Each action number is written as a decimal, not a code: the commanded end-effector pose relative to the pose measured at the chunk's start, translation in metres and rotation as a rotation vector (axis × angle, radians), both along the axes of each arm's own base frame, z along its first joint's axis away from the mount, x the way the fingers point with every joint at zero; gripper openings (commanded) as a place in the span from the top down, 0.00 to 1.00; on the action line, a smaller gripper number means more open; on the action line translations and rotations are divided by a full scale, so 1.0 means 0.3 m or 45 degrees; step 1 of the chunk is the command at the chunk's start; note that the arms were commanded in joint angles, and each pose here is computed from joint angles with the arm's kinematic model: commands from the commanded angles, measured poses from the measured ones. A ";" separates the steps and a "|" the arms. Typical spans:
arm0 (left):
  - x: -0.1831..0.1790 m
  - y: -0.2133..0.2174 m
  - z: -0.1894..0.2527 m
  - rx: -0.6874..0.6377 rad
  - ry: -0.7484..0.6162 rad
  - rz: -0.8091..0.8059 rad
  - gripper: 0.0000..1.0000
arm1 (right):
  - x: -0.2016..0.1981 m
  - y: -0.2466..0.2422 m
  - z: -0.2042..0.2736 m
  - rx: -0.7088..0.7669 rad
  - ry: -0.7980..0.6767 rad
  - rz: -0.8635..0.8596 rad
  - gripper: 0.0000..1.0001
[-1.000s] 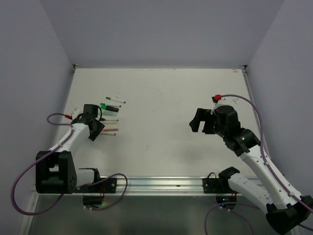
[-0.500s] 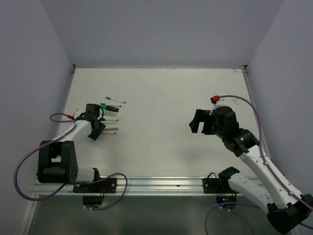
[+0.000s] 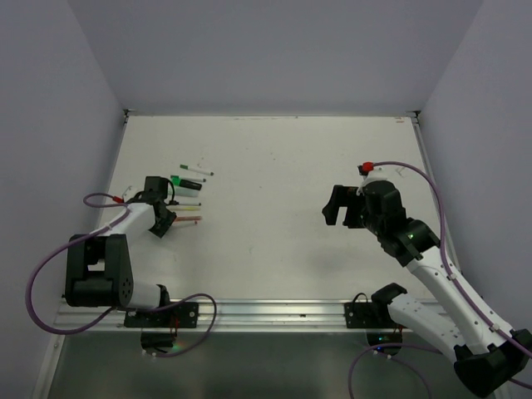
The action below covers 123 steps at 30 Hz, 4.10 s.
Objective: Open the pen caps
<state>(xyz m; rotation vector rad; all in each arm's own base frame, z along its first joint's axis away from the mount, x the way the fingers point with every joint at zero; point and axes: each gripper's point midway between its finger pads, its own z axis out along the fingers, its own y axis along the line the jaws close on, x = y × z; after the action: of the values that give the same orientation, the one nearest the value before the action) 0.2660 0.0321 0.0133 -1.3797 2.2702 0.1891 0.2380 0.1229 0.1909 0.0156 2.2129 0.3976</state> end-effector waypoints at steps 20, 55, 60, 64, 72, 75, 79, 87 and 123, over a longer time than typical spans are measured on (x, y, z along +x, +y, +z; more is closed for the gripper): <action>-0.084 -0.011 0.078 -0.002 -0.079 -0.119 1.00 | 0.003 0.075 0.014 0.081 -0.048 0.138 0.02; 0.122 -0.793 0.845 -0.498 -1.538 -1.248 1.00 | 0.095 0.770 0.167 0.572 -0.221 0.714 0.22; 0.120 -0.803 0.866 -0.518 -1.571 -1.232 1.00 | 0.083 0.826 0.172 0.596 -0.207 0.769 0.26; 0.116 -0.815 0.876 -0.537 -1.587 -1.233 1.00 | 0.077 0.855 0.179 0.595 -0.223 0.788 0.35; 0.101 -0.843 0.877 -0.575 -1.591 -1.252 1.00 | 0.066 0.871 0.175 0.610 -0.245 0.808 0.62; 0.092 -0.851 0.882 -0.585 -1.596 -1.263 1.00 | 0.064 0.864 0.172 0.607 -0.251 0.800 0.81; 0.080 -0.854 0.893 -0.572 -1.617 -1.297 0.99 | 0.053 0.846 0.161 0.584 -0.254 0.797 1.00; 0.076 -0.837 0.910 -0.428 -1.618 -1.377 0.25 | 0.011 0.803 0.137 0.538 -0.249 0.834 1.00; 0.132 -0.902 0.996 -0.471 -1.712 -1.433 1.00 | -0.107 0.738 -0.052 0.474 -0.082 0.922 1.00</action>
<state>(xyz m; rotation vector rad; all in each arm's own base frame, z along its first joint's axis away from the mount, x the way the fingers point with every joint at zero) 0.2872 -0.2466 0.2474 0.0471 1.7086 -1.1951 0.2318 0.3531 0.2013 -0.5250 1.9116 1.1539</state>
